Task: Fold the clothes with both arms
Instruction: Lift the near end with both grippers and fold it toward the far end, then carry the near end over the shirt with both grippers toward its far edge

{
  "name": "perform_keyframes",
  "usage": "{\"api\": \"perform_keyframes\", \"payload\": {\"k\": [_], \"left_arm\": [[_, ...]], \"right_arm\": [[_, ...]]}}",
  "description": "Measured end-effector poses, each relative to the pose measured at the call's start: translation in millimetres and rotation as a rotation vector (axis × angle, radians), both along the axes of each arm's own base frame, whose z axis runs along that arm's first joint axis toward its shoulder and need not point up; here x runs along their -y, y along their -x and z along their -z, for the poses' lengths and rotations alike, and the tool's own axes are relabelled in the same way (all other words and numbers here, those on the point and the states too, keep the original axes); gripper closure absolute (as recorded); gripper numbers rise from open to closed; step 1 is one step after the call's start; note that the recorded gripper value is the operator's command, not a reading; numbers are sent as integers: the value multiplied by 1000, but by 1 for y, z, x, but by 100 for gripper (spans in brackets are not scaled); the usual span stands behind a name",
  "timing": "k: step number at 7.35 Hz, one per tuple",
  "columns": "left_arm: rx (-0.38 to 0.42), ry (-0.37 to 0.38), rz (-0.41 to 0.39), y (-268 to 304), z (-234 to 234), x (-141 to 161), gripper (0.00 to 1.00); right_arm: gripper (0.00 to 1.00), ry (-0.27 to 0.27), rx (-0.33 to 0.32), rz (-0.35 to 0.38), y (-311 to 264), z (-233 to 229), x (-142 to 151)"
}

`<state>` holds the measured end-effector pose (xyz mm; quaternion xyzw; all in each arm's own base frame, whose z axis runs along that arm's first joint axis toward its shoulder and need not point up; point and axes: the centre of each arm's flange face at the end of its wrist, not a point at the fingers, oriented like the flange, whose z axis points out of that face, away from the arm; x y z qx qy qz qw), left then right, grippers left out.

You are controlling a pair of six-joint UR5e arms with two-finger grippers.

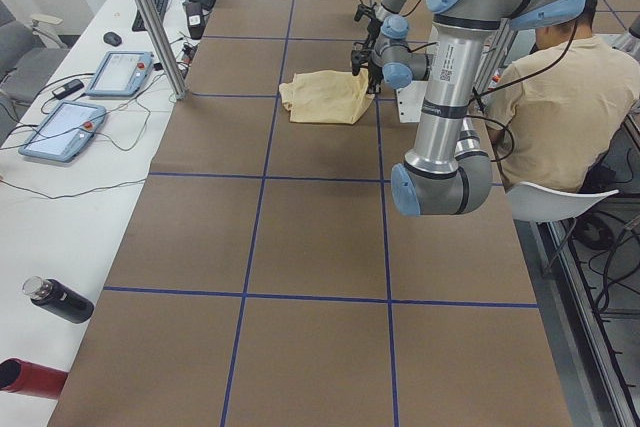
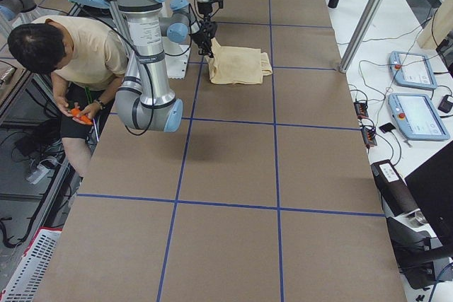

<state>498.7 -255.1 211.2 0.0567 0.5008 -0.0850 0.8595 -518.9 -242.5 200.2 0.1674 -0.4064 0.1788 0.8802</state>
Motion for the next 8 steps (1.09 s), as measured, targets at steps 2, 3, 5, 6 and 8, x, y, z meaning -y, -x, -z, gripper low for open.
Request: {"api": "perform_keyframes", "payload": {"k": [2,3,5,6,8], "left_arm": [[25,-22,66,0,0,47,100],[30,-43,90,7,3,67,100],[45,-86,129,23,7,102,100],[57,-101,144,23,8,119,100],[91,-124,166,16,6,152,100]], "right_arm": [[100,-18,-17,-64,-7,7,47],[100,-24,-16,-88,-8,15,63],[100,-36,-29,-119,-3,26,92],[100,-36,-48,-132,0,24,106],[100,-38,-67,-137,16,12,139]]}}
